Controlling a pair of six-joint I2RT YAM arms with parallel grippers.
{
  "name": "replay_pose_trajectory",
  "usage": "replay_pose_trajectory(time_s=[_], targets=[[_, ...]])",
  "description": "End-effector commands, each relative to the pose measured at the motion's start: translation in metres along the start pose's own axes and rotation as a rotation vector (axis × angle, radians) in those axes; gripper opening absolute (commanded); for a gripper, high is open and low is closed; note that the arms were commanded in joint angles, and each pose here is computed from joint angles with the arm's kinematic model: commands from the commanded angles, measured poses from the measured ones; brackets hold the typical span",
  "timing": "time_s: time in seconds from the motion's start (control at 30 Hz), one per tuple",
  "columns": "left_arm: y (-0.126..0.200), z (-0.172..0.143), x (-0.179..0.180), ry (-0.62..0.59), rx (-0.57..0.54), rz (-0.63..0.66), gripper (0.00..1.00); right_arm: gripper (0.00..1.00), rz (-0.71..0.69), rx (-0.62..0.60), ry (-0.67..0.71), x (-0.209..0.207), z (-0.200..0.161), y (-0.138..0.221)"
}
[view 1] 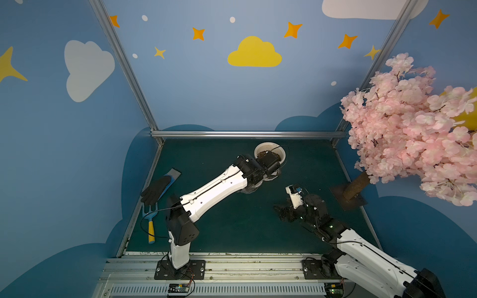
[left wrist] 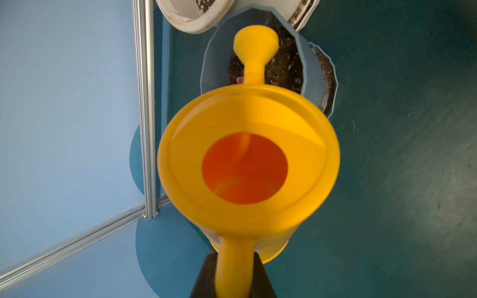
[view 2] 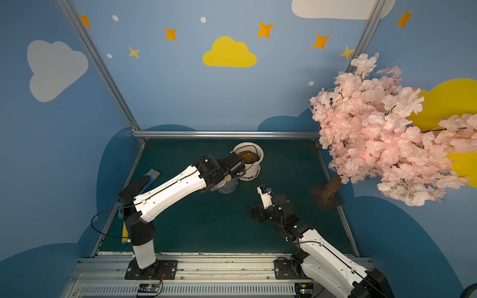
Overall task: Water the succulent around the soil edge
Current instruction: Water the soil of the potted plant with water, then place the watering can at the center of the board.
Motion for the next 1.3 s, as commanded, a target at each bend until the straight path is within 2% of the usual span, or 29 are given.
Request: replay_pose_trajectory(time_s=[0.0,0.33,0.53,0.7,0.83,1.0,1.17,1.27], targets=[[0.019,0.006,0.018,0.144,-0.152,0.02,0.03,0.95,0.003,-0.018,0.017,0.002,0.01,0.003],[0.037,-0.011,0.021,0.32,-0.344,-0.065,0.03,0.95,0.004,0.001,0.024,0.002,0.008,0.0],[0.054,-0.03,0.009,0.438,-0.536,-0.234,0.03,0.95,-0.027,-0.004,0.008,-0.001,0.01,0.004],[0.07,-0.054,-0.007,0.475,-0.708,-0.403,0.03,0.95,-0.043,-0.028,0.014,-0.002,0.012,0.008],[0.068,-0.07,-0.031,0.485,-0.853,-0.532,0.03,0.95,-0.035,-0.059,0.019,-0.001,0.015,0.013],[0.046,-0.081,-0.061,0.468,-0.868,-0.605,0.03,0.95,-0.009,-0.12,0.024,0.004,0.02,0.024],[0.024,-0.077,-0.074,0.558,-0.901,-0.612,0.03,0.95,-0.014,-0.153,-0.048,0.005,0.011,0.036],[0.008,-0.074,-0.086,0.588,-0.876,-0.629,0.03,0.95,-0.03,-0.179,-0.068,0.003,0.0,0.039]])
Point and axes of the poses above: each gripper's point midway between its finger pads, its own y axis back along the fingers, its own x axis along the line the jaws close on, z = x × y, the point moved 6 cm from there along y, back along the fingers, and after that the axes turned 12 degrees about y, right-handed, at the moved point
